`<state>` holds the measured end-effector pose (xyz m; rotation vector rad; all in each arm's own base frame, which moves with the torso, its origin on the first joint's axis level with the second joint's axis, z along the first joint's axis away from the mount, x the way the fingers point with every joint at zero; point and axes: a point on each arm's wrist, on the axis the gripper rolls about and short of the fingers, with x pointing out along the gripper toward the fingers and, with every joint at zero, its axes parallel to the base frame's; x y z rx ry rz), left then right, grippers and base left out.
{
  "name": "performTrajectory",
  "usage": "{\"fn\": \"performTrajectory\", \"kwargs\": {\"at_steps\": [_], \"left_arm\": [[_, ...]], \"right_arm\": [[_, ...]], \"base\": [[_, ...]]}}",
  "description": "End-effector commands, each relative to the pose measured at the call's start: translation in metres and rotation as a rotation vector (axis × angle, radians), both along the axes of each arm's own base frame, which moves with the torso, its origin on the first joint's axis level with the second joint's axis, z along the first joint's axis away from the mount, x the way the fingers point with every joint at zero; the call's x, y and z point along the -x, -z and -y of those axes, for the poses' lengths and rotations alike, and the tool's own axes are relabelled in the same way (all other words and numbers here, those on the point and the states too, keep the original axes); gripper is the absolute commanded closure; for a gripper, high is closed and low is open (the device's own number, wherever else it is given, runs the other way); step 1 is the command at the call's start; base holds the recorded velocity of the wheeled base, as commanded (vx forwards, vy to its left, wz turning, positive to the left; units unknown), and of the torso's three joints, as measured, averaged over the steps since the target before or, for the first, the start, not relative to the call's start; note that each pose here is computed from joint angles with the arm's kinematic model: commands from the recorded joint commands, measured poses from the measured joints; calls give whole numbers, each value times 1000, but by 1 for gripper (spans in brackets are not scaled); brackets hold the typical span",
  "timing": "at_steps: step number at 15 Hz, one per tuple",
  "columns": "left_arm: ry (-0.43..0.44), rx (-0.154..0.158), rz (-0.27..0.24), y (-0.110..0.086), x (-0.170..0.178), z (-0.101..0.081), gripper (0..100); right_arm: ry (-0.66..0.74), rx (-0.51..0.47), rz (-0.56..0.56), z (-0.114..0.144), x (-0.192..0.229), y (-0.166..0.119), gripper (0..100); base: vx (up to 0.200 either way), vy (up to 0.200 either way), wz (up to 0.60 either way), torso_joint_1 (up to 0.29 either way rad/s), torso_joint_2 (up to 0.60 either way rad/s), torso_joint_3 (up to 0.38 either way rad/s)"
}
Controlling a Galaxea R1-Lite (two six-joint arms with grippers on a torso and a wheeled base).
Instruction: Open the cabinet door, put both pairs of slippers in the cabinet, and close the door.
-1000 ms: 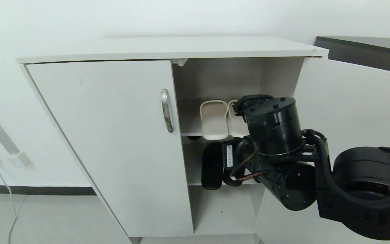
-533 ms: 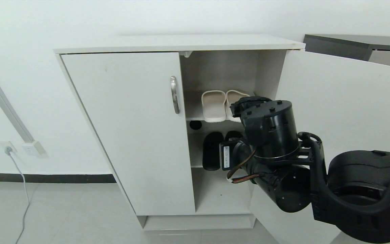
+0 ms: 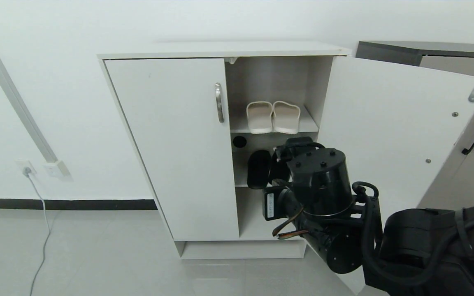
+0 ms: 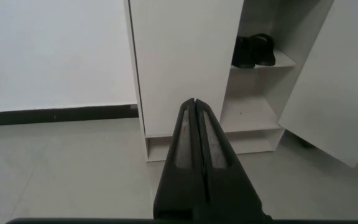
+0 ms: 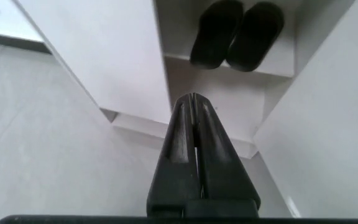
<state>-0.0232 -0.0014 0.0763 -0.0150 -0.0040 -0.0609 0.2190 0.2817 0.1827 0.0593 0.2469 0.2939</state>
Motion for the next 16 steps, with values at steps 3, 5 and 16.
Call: {"fn": "performTrajectory", "kwargs": {"at_steps": [3, 5, 16], "left_arm": [[1, 0, -1, 0, 0, 0, 100], [1, 0, -1, 0, 0, 0, 100], [-1, 2, -2, 0, 0, 0, 100]], "right_arm": [[-7, 66, -35, 12, -6, 29, 100], [-2, 70, -40, 13, -8, 31, 100], [13, 89, -60, 18, -10, 40, 100]], "base": [[0, 0, 0, 0, 0, 0], [0, 0, 0, 0, 0, 0], [0, 0, 0, 0, 0, 0]]}}
